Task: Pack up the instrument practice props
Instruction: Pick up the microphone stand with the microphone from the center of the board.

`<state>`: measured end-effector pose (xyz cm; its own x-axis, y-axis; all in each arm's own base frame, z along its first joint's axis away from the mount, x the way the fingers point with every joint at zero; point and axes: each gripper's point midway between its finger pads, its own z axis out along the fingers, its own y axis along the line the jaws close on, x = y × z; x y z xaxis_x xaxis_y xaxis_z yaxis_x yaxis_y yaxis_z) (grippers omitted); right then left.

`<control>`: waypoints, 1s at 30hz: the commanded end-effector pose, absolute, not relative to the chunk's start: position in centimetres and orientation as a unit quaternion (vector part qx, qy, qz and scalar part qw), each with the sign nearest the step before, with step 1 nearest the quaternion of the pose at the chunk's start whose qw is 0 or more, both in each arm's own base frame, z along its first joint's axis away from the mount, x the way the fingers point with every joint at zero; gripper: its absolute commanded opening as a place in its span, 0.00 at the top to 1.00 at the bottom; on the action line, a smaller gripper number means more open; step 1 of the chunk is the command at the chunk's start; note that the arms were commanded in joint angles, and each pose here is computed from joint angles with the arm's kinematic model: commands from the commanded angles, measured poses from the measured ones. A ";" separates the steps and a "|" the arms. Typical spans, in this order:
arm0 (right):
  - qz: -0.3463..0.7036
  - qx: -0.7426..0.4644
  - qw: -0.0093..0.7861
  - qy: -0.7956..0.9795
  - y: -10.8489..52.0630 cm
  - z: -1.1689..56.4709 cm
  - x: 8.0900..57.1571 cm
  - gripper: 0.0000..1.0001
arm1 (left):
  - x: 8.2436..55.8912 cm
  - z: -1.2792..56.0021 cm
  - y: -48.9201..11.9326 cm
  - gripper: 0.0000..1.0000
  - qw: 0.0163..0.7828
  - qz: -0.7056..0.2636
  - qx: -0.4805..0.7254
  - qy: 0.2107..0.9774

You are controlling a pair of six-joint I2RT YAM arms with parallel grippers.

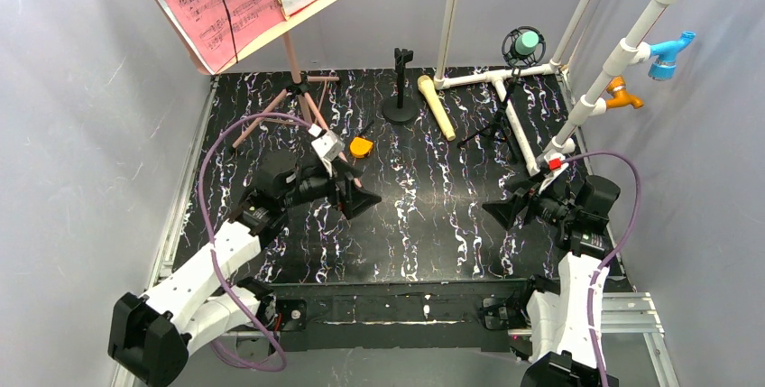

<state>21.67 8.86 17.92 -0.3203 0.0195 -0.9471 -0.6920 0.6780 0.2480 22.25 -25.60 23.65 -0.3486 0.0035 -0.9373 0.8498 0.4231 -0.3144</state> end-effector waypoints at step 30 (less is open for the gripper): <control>0.093 -0.582 0.349 0.728 8.1 23.1 21.4 0.02 | 22.9 20.2 -21.2 0.02 0.471 -0.295 0.344 0.757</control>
<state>20.03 8.11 21.23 -0.1614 -0.7025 -0.6932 -0.9145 0.3706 -0.1626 22.85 -21.13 19.09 -0.3722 0.2181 -0.9022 0.7669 0.6198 -0.1665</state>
